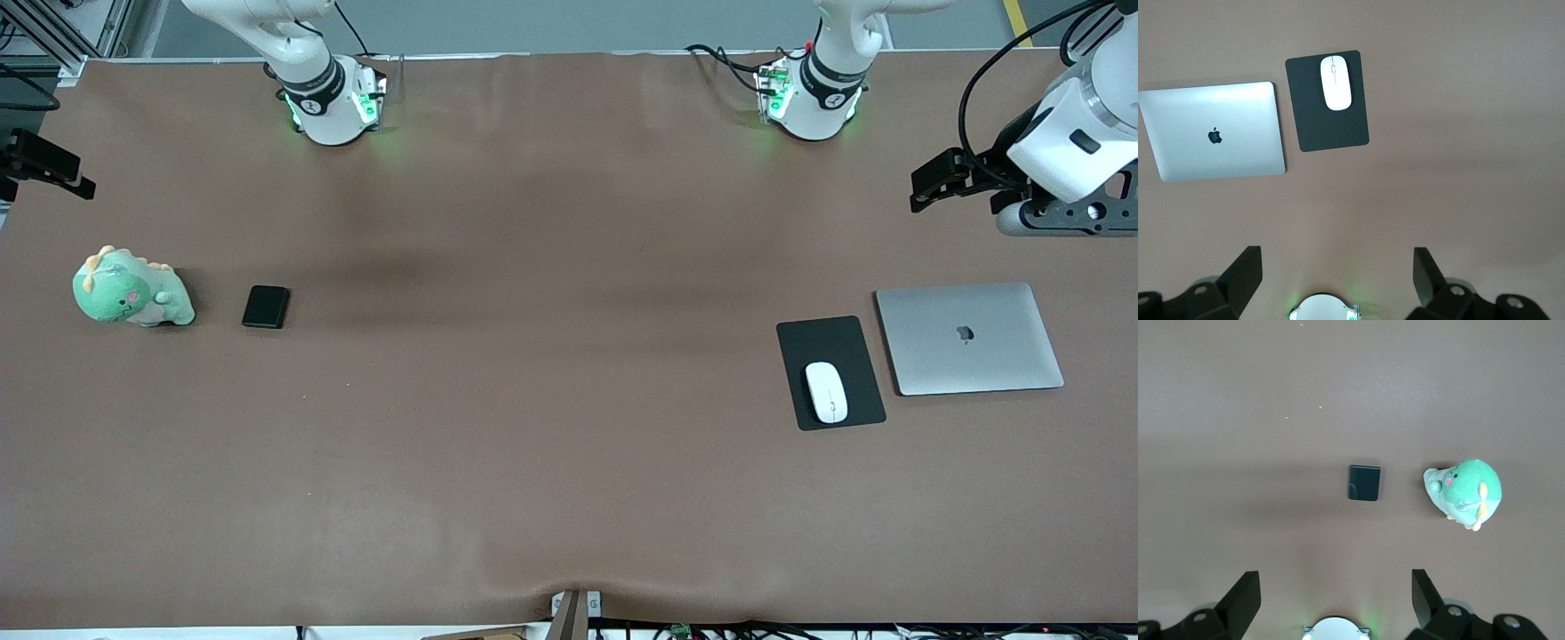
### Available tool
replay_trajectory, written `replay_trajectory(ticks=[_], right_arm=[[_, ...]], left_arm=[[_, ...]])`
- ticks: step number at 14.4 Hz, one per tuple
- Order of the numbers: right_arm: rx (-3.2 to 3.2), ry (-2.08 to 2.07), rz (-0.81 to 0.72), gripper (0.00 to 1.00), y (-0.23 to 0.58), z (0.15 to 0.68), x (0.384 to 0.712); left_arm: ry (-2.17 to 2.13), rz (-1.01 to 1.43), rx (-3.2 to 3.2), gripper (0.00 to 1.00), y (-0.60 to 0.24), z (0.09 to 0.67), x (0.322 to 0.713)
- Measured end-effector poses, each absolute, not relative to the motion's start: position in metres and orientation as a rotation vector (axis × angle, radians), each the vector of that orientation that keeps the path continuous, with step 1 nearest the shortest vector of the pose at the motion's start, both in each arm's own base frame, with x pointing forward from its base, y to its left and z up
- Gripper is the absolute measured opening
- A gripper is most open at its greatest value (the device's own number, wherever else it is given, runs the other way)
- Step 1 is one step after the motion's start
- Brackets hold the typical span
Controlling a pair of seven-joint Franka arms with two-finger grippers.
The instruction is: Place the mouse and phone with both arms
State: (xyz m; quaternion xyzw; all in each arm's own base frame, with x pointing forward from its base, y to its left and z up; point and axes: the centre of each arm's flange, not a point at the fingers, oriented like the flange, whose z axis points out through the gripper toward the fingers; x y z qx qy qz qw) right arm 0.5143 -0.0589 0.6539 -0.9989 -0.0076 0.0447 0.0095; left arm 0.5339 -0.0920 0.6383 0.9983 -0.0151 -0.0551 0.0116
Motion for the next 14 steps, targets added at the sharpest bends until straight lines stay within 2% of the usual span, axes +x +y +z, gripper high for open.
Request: replay_trajectory(ticks=[10,14], right_arm=[[-3.142,-0.030,0.146,1.00,-0.051,0.654,0.515],[-3.141,-0.030,0.149,1.00,-0.051,0.653,0.515]], left_arm=[[-0.013,-0.159,3.137,1.00,-0.086,0.641,0.534],[-0.002,-0.078,3.201,1.00,-0.078,0.654,0.533]])
